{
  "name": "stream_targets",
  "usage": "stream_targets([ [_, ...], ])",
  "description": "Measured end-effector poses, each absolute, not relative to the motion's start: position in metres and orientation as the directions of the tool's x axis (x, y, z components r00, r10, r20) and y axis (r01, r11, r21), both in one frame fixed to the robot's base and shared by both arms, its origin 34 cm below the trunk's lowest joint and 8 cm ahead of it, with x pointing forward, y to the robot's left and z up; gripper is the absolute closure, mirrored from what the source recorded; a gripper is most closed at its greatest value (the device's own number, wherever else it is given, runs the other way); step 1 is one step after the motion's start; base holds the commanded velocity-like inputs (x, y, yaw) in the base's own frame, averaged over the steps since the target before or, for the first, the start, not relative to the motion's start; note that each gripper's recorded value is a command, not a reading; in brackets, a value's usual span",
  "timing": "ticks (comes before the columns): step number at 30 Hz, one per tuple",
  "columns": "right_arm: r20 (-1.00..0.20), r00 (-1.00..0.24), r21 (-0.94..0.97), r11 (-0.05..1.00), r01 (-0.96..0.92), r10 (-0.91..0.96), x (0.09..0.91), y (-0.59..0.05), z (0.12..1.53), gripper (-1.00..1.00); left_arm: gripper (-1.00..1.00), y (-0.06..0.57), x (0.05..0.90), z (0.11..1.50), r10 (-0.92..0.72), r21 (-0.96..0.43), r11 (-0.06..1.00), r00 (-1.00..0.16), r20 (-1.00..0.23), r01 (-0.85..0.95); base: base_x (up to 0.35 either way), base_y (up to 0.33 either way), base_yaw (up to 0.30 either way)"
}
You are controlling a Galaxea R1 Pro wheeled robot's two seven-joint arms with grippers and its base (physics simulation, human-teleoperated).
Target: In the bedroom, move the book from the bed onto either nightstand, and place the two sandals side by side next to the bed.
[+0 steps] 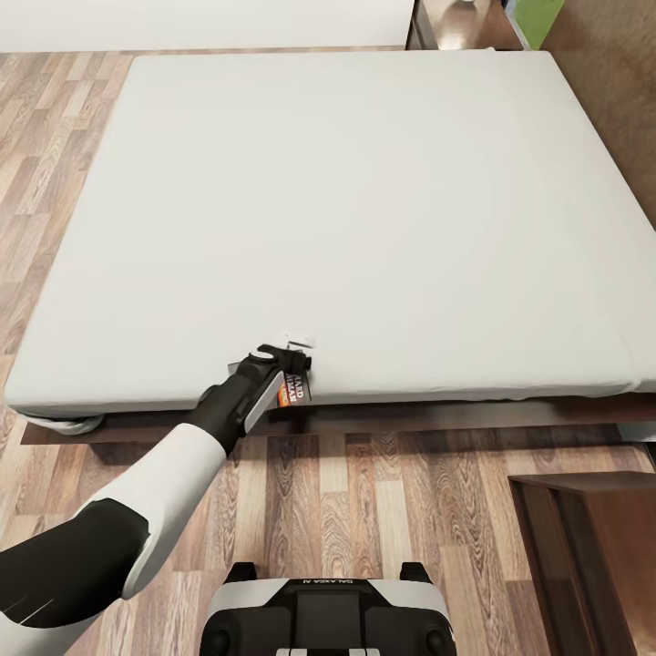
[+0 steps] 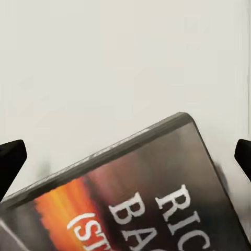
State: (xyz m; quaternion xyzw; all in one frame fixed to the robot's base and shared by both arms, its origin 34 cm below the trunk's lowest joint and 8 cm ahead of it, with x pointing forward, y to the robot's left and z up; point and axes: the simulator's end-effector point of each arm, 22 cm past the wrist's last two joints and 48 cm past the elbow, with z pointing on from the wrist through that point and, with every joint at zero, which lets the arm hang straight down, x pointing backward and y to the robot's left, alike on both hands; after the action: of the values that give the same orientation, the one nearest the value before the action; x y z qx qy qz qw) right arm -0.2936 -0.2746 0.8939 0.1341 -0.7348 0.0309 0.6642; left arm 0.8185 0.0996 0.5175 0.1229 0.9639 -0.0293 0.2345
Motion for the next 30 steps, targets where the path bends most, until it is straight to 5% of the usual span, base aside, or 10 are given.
stream_targets([
  [30,0.980,-0.099,0.144,0.961,-0.237,-0.171,-0.291,-0.269,0.885,-1.00,-1.00,0.114,0.904,0.597,0.196,0.108,0.980,-0.750,-0.632,0.165,0.000,0.000,0.000],
])
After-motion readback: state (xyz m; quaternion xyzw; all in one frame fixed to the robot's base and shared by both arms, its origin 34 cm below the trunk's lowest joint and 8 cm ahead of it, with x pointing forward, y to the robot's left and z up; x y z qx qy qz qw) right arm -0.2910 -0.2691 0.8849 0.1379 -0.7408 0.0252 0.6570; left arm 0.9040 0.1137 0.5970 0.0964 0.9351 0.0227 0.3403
